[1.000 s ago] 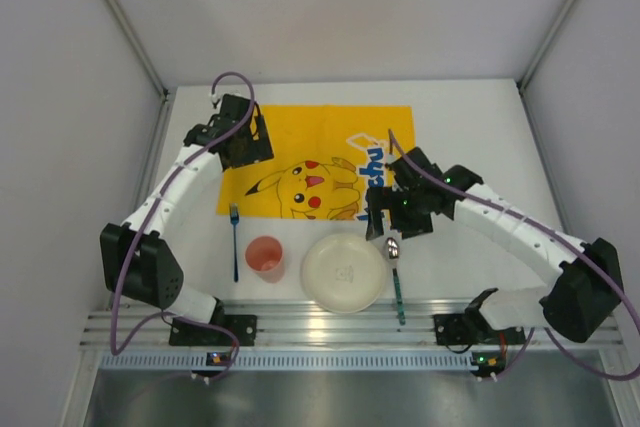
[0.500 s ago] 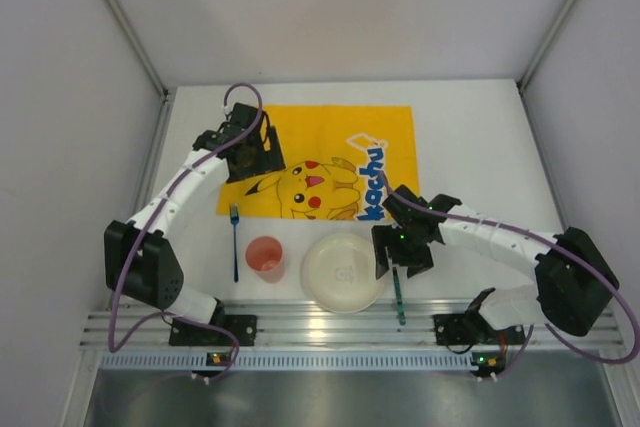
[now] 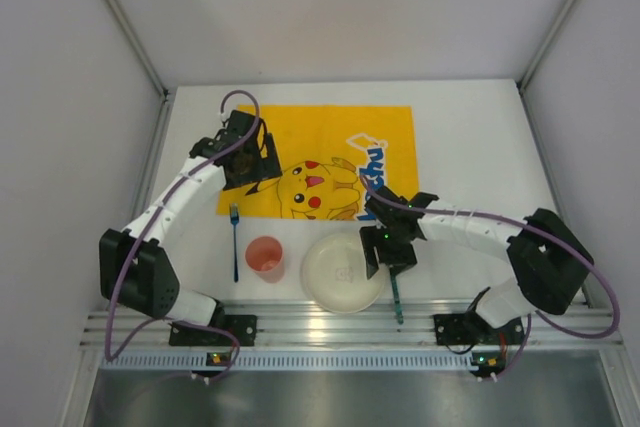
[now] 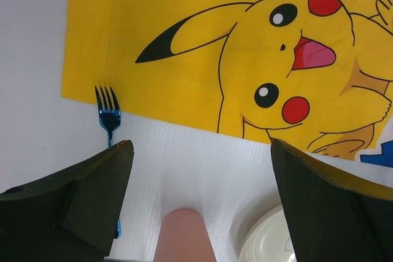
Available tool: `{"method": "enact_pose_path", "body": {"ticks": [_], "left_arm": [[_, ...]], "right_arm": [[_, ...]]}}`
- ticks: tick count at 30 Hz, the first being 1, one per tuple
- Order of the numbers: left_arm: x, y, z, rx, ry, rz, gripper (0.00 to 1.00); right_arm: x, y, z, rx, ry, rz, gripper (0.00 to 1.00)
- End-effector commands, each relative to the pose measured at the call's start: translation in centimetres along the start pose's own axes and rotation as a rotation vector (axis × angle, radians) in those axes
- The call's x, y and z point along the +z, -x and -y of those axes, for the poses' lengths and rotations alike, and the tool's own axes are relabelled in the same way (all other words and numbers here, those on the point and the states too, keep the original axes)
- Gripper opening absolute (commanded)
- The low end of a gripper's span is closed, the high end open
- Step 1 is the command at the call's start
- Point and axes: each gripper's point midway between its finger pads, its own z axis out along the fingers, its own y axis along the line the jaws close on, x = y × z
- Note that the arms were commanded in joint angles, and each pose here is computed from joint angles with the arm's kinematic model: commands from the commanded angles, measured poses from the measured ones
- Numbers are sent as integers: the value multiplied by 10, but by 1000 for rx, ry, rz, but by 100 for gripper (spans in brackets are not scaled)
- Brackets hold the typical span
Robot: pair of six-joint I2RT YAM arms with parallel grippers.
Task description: Set the dinner table for one person
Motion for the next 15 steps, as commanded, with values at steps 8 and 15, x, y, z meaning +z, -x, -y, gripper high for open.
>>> {"method": "enact_pose_path", "body": {"ticks": [8, 15], "left_arm": [[-12, 12, 0, 1, -1, 53, 99], [-6, 13, 3, 11, -3, 36, 99]], "right_arm": [[-2, 22, -21, -57, 15, 50, 59], [14, 20, -12, -61, -35, 19, 29]]}}
